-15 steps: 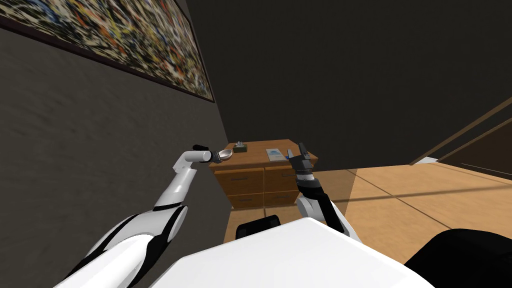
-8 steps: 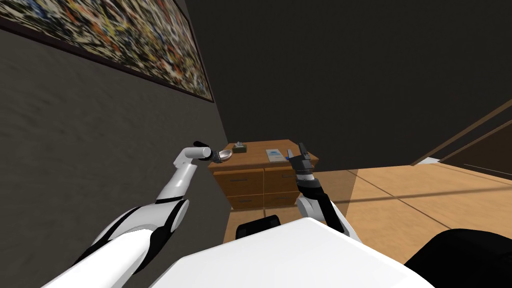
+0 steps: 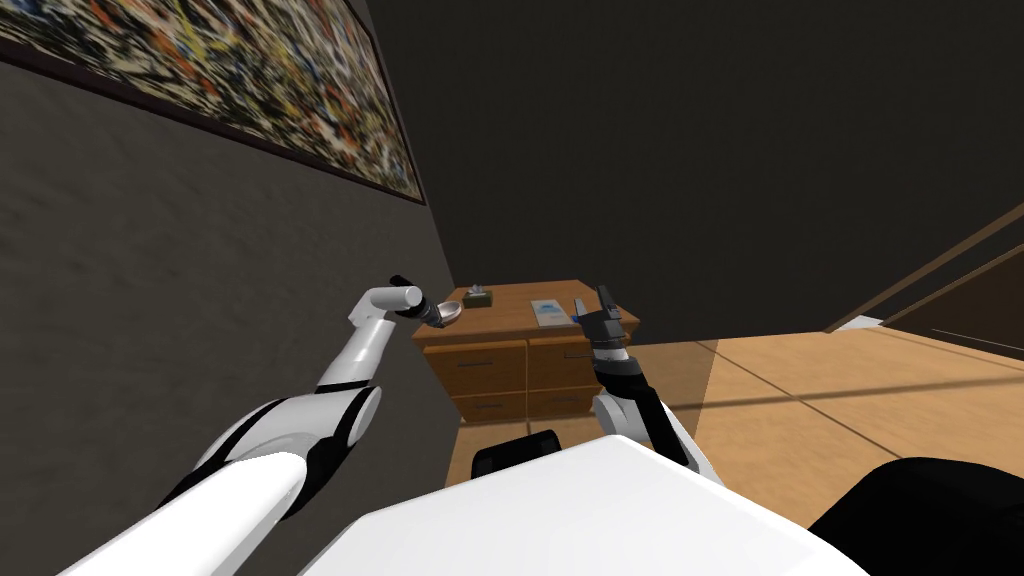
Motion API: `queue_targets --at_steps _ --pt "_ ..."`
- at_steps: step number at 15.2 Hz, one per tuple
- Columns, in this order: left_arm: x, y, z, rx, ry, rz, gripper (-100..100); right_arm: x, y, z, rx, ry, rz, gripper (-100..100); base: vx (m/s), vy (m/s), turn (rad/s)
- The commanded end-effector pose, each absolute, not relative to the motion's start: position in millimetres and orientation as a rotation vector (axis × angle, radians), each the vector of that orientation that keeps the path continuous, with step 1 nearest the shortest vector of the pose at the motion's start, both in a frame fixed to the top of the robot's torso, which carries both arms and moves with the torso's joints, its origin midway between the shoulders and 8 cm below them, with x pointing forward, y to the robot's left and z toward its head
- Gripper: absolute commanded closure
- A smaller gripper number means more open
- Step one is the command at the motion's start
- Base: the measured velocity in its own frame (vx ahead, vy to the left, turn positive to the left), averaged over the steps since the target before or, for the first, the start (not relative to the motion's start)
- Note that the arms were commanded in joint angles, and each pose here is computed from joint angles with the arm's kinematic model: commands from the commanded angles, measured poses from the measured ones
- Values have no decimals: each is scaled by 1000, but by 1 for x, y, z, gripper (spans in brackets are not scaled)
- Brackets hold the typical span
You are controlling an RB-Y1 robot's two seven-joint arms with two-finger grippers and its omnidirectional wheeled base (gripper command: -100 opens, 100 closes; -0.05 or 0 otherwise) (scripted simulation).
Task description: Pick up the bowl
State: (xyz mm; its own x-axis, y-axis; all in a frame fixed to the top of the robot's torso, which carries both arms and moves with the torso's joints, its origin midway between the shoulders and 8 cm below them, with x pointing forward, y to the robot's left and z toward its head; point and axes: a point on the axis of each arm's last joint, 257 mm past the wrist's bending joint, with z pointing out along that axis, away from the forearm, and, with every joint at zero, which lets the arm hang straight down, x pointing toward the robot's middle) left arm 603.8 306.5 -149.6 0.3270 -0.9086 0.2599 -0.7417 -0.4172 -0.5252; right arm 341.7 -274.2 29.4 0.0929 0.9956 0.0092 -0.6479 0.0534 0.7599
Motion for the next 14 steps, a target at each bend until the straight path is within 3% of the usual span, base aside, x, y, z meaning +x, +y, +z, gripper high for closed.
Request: queue_targets --at_steps 1,14 --pt "599 303 -146 -2344 1476 -727 -100 342 -274 29 703 628 1382 0 42 -25 -1" --pt "560 292 -146 -2556 1507 -504 -100 342 -274 29 703 628 1382 0 44 -16 -3"
